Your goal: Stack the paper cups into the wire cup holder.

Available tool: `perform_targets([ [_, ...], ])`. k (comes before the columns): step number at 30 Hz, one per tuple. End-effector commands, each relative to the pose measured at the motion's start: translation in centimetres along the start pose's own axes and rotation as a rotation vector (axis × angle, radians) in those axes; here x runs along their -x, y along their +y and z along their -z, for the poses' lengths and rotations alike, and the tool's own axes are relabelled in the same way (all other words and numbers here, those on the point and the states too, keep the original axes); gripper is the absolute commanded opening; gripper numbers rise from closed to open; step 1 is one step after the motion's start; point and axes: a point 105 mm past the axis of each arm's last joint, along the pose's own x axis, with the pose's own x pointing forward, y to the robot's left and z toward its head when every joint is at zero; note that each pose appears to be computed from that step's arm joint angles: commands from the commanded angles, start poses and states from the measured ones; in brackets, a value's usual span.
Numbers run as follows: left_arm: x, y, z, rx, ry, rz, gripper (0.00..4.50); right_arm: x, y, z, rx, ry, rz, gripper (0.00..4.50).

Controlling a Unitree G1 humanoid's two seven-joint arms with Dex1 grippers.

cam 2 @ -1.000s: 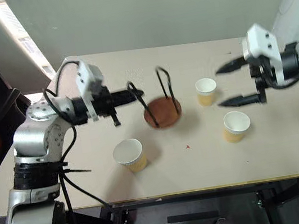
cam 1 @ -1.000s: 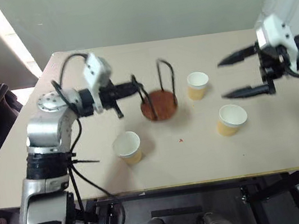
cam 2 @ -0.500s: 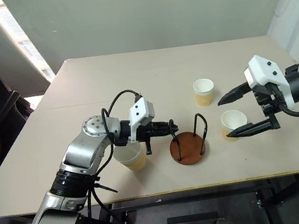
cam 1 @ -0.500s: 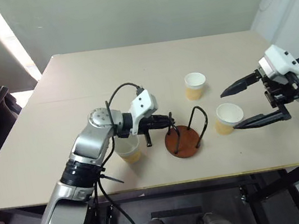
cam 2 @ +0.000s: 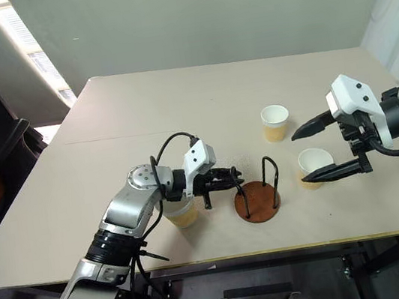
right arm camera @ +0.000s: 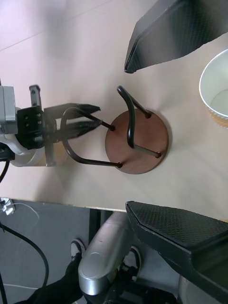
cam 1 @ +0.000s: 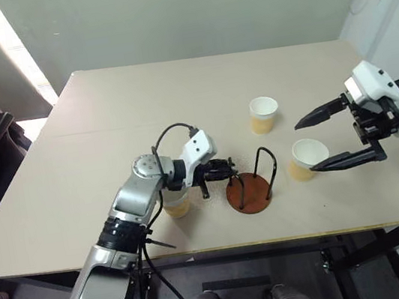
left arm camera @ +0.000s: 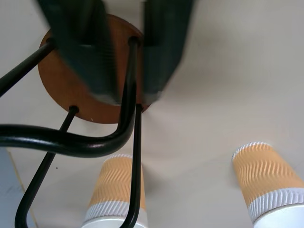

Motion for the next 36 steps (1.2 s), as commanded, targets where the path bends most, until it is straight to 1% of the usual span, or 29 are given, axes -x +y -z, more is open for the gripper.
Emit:
perform_targets([
  [1,0.7,0.5,-0.7,-0.049,-0.007,-0.018,2.54,0.5,0.0,-0.5,0.034,0.013,0.014,4.50],
  [2,1.1,0.8,-1.0,-0.062,-0.016,-0.030,2.84,0.5,0.0,-0.1,0.032,0.033,0.017,4.50],
  [4,1.8,1.7,-1.6,-0.089,-0.028,-0.060,2.84,0.4,-0.1,0.8,0.037,0.089,0.020,4.50],
  [6,3.1,2.0,-2.3,-0.106,-0.029,-0.048,2.84,0.1,-0.1,2.3,0.038,0.177,0.015,4.50],
  [8,4.2,1.8,-2.9,-0.125,-0.025,-0.015,2.84,-0.1,-0.1,3.5,0.033,0.232,0.014,4.50],
  [10,5.9,1.2,-3.3,-0.182,0.001,0.032,2.84,-0.5,-0.4,4.8,0.018,0.279,0.015,4.50],
  [12,7.1,0.8,-4.1,-0.194,-0.005,0.060,2.84,-0.8,-0.9,5.9,0.015,0.324,0.032,4.50],
  [15,8.1,0.7,-5.7,-0.214,-0.046,0.045,2.84,-1.3,-1.2,6.6,0.017,0.332,0.029,4.50],
  [18,9.2,0.2,-7.5,-0.249,-0.073,0.035,2.84,-2.1,-2.0,7.8,0.024,0.372,0.044,4.50],
  [20,10.0,-0.4,-7.9,-0.265,-0.058,0.046,2.84,-2.4,-2.1,8.2,0.028,0.384,0.036,4.50],
  [23,11.7,-2.1,-7.9,-0.299,-0.008,0.099,2.84,-2.9,-2.1,9.3,0.026,0.420,0.020,4.50],
  [25,12.7,-2.6,-7.9,-0.302,0.009,0.095,2.87,-3.0,-2.3,9.8,0.026,0.435,0.022,4.14],
  [27,13.6,-2.6,-7.7,-0.295,0.032,0.069,2.87,-3.1,-2.4,9.8,0.026,0.435,0.024,3.62],
  [32,14.7,-2.8,-7.2,-0.271,0.051,0.016,2.87,-3.3,-2.6,10.1,0.032,0.441,0.031,1.82],
  [34,15.0,-2.9,-7.2,-0.265,0.042,-0.004,2.87,-3.2,-2.7,9.5,0.041,0.424,0.035,1.06],
  [35,15.5,-2.8,-7.3,-0.257,0.031,-0.021,2.87,-3.1,-2.7,9.0,0.046,0.408,0.032,0.77],
  [36,16.1,-2.6,-7.2,-0.239,0.026,-0.041,2.87,-2.7,-2.6,8.3,0.057,0.390,0.024,0.38],
])
